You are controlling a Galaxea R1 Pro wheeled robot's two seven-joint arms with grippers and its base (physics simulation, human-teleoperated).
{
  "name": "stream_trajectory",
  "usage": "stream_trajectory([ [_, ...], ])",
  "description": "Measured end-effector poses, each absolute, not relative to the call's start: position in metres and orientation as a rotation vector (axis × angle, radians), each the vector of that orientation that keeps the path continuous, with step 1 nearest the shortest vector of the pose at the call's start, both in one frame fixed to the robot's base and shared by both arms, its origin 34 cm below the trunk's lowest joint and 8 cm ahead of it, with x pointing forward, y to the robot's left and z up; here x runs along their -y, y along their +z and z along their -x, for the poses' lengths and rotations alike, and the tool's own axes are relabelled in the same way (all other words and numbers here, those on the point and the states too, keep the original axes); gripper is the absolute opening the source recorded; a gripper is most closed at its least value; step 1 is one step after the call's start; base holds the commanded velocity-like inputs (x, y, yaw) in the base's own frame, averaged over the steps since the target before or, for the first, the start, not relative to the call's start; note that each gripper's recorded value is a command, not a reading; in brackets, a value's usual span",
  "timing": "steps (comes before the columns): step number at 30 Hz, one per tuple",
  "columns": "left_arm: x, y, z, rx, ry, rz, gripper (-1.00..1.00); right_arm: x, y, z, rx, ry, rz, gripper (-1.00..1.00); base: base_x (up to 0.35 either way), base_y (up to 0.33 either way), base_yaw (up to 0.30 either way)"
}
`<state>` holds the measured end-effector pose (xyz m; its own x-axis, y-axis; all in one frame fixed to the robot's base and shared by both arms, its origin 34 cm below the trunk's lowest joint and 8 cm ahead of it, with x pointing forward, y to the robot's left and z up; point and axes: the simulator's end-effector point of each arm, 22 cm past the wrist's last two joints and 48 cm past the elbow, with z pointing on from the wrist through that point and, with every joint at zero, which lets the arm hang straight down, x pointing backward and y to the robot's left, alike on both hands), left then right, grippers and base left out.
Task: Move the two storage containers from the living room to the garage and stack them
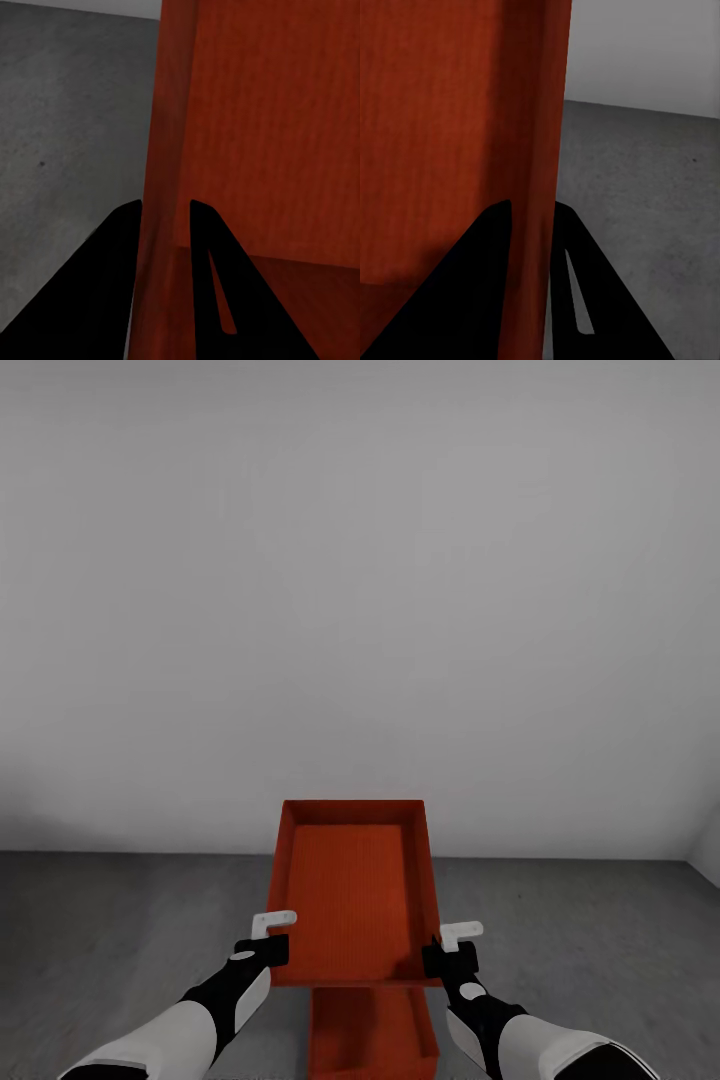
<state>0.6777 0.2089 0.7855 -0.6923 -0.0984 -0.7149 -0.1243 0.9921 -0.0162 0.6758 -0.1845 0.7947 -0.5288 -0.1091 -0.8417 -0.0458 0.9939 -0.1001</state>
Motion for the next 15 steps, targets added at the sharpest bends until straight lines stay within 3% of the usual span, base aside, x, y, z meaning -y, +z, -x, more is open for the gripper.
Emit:
stream_trajectory([
  [15,-0.209,0.773,-0.674,-2.363,0.044,0.154,-1.0,0.185,0.782,-0.672,-2.151,-0.079,0.11,-1.0,0.0,0.0,0.0],
])
